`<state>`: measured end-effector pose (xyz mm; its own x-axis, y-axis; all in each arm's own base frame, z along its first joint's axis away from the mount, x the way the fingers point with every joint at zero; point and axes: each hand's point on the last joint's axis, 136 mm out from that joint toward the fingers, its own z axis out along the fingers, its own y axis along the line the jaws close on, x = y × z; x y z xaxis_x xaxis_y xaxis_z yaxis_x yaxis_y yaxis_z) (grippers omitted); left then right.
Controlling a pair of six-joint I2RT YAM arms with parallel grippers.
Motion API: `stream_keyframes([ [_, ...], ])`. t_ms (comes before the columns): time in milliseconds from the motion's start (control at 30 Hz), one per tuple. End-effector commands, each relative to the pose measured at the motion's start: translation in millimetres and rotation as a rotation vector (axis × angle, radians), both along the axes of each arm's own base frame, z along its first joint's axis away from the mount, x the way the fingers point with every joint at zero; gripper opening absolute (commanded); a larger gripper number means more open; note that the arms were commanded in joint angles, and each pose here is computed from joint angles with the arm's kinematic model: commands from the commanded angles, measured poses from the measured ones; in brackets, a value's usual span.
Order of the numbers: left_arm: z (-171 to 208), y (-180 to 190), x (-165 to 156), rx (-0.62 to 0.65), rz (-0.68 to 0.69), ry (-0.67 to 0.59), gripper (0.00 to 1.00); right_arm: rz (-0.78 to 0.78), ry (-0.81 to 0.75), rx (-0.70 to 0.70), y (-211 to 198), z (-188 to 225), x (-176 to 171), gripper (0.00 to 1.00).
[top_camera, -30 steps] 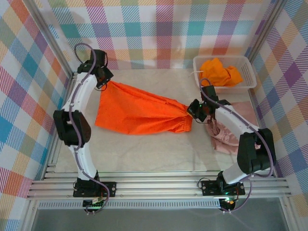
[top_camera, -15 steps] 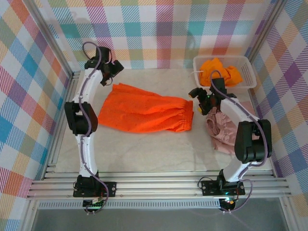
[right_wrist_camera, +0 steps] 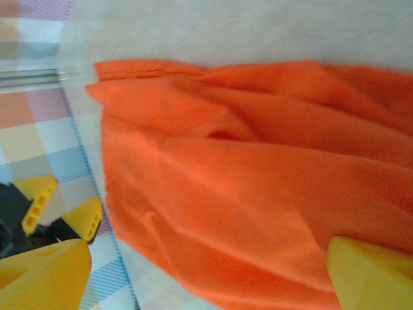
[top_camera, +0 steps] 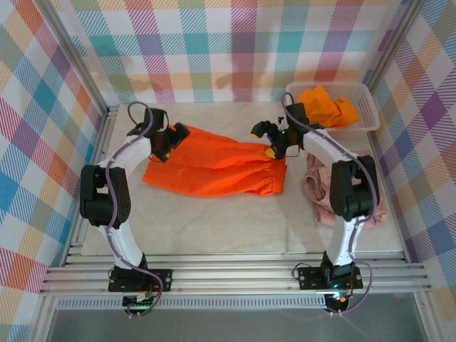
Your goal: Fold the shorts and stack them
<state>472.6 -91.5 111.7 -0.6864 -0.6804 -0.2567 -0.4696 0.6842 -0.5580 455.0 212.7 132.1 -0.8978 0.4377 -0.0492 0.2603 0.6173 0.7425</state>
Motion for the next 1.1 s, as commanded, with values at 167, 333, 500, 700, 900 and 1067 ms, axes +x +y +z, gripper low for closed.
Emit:
stream_keyframes([
  [167, -33, 5, -12, 0.025, 0.026, -0.023, 1.0, -0.026, 0.087, -0.037, -25, -40, 33, 0.94],
  [333, -49, 9, -29, 0.04, 0.032, 0.005, 1.0, -0.008, 0.127, -0.023, -24, -57, 37, 0.94],
  [500, -22, 10, -38, 0.035, 0.024, -0.046, 1.0, 0.028, 0.001, -0.005, -23, -17, 28, 0.95],
  [700, 29, -11, -54, 0.017, -0.153, -0.112, 1.0, 0.033, -0.158, -0.164, -53, 34, -20, 0.96],
  [900, 64, -32, -71, -0.012, -0.262, -0.249, 1.0, 0.028, -0.099, -0.333, -86, 9, -72, 0.96],
  [1067, 62, -38, -88, -0.011, -0.306, -0.251, 1.0, 0.031, -0.027, -0.365, -93, -24, -93, 0.95],
])
